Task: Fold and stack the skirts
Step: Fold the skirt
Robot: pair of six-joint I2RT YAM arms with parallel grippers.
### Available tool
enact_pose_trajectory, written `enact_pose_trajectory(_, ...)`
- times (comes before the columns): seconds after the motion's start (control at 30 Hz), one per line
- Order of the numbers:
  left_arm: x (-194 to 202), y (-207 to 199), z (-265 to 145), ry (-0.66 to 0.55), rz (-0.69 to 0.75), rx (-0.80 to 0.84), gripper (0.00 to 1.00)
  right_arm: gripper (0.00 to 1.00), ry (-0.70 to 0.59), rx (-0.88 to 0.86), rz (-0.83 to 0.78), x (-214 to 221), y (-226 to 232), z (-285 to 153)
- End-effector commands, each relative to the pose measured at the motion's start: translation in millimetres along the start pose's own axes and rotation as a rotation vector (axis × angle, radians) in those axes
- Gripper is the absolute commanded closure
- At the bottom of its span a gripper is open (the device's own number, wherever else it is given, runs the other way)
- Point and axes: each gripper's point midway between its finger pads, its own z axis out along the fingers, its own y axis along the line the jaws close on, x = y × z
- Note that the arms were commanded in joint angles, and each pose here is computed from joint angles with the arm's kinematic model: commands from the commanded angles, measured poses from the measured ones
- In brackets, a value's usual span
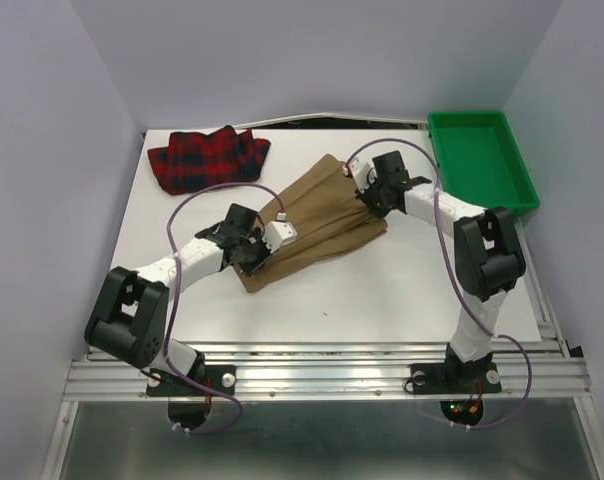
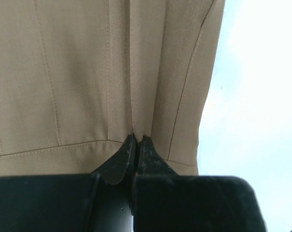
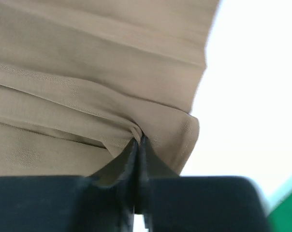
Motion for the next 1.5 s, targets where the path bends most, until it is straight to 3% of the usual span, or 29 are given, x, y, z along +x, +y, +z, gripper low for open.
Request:
enact_pose_trajectory(0.0,-9.0,-0.4,-7.8,-0.005,-0.098,-0.034,1.0,0.76,-0.121,0.235,0.045,-52.2,-82.9,-21.7)
enact_pose_trajectory(0.03,-14.4,4.6,-9.4,-0.02,-0.094,-0.074,1.0,0.4,-0.142,0.257,0.056,-60.4,-94.4,-26.7)
enact_pose_trajectory(0.07,-17.1,3.9,-9.9,-0.026,-0.092,-0.088,1.0,0.27,-0.149,0.272,0.068,-64.4,-98.4,-29.5)
enact_pose_trajectory(0.1,-21.3,-1.6,-9.2,-0.036,-0.092,-0.09,1.0,0.2,-0.156,0.29,0.085,-65.6,-106.2,-34.8)
enact_pose_trajectory(0.23,-40.7,-5.8,-12.1,-0.071,-0.088,-0.134,1.0,0.17,-0.171,0.277,0.228,-63.8,-123.5,-64.0)
enact_pose_trajectory(0.33,-47.2,-19.7,-6.1,-0.052,-0.075,-0.092,1.0,0.2,-0.144,0.233,0.457,-41.0,-116.9,-90.8)
enact_pose_trajectory(0.37,-50.0,-22.5,-5.3,-0.047,-0.069,-0.08,1.0,0.21,-0.143,0.127,0.58,-34.1,-93.0,-89.1)
enact_pose_trajectory(0.43,-44.8,-33.0,-1.4,-0.013,-0.041,-0.04,1.0,0.27,-0.123,0.028,0.676,-21.8,-61.5,-105.1)
enact_pose_trajectory(0.47,-40.6,-36.3,2.2,0.008,-0.029,-0.026,1.0,0.3,-0.076,-0.099,0.783,-5.0,-22.2,-97.4)
enact_pose_trajectory(0.57,-32.1,-46.5,6.4,0.053,0.006,0.014,1.0,0.36,-0.08,-0.271,0.928,2.8,26.0,-104.1)
enact_pose_trajectory(0.73,-47.3,-52.8,6.7,0.037,-0.021,0.005,1.0,0.35,0.012,-0.511,1.093,28.9,87.8,-84.9)
enact_pose_trajectory(0.9,-78.0,-54.3,3.5,-0.032,-0.148,-0.005,1.0,0.33,-0.077,-0.623,1.263,15.1,99.3,-71.5)
enact_pose_trajectory(1.2,-95.3,-74.5,29.5,-0.035,-0.331,0.045,1.0,0.4,-0.131,-0.647,1.311,3.1,88.7,-26.2)
enact_pose_trajectory(1.47,-78.2,-83.6,44.2,0.027,-0.33,0.027,1.0,0.71,-0.083,-0.586,1.34,-1.3,69.3,31.2)
